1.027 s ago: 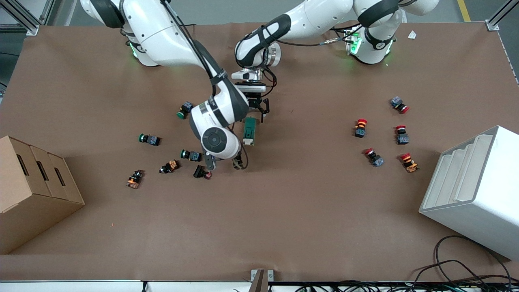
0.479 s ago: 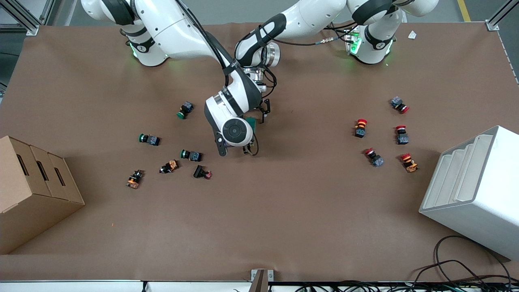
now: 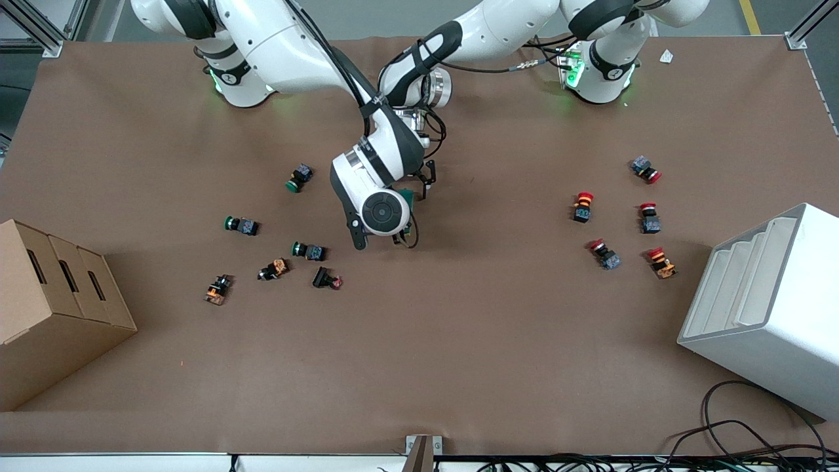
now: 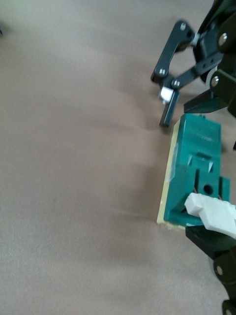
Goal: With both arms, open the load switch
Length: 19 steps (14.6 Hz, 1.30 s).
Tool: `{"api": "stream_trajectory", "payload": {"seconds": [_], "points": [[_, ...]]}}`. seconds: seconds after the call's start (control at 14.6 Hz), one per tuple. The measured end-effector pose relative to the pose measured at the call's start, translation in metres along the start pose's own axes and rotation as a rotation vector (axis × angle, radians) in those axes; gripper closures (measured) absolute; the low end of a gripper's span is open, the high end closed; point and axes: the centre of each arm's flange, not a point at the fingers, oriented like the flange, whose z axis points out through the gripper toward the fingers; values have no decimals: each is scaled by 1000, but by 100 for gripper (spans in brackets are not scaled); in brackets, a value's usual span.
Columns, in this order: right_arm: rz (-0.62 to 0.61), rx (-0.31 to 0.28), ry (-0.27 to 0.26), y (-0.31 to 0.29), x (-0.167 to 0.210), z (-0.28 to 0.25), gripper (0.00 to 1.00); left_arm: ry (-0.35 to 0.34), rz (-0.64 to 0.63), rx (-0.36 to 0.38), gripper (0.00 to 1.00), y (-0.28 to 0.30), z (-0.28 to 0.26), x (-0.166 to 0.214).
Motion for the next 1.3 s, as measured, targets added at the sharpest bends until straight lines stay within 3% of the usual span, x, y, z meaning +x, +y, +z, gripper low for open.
{"api": "stream_trajectory", "payload": {"seconds": [0.41, 0.82, 1.3], "points": [[-17, -87, 19, 13, -5, -11, 0, 6, 0, 4, 0, 0, 0, 1], [-43, -151, 48, 28, -21, 21, 0, 8, -1, 6, 0, 0, 1, 1], [-92, -160, 64, 30, -23, 32, 0, 10, 0, 9, 0, -1, 2, 1]]}}
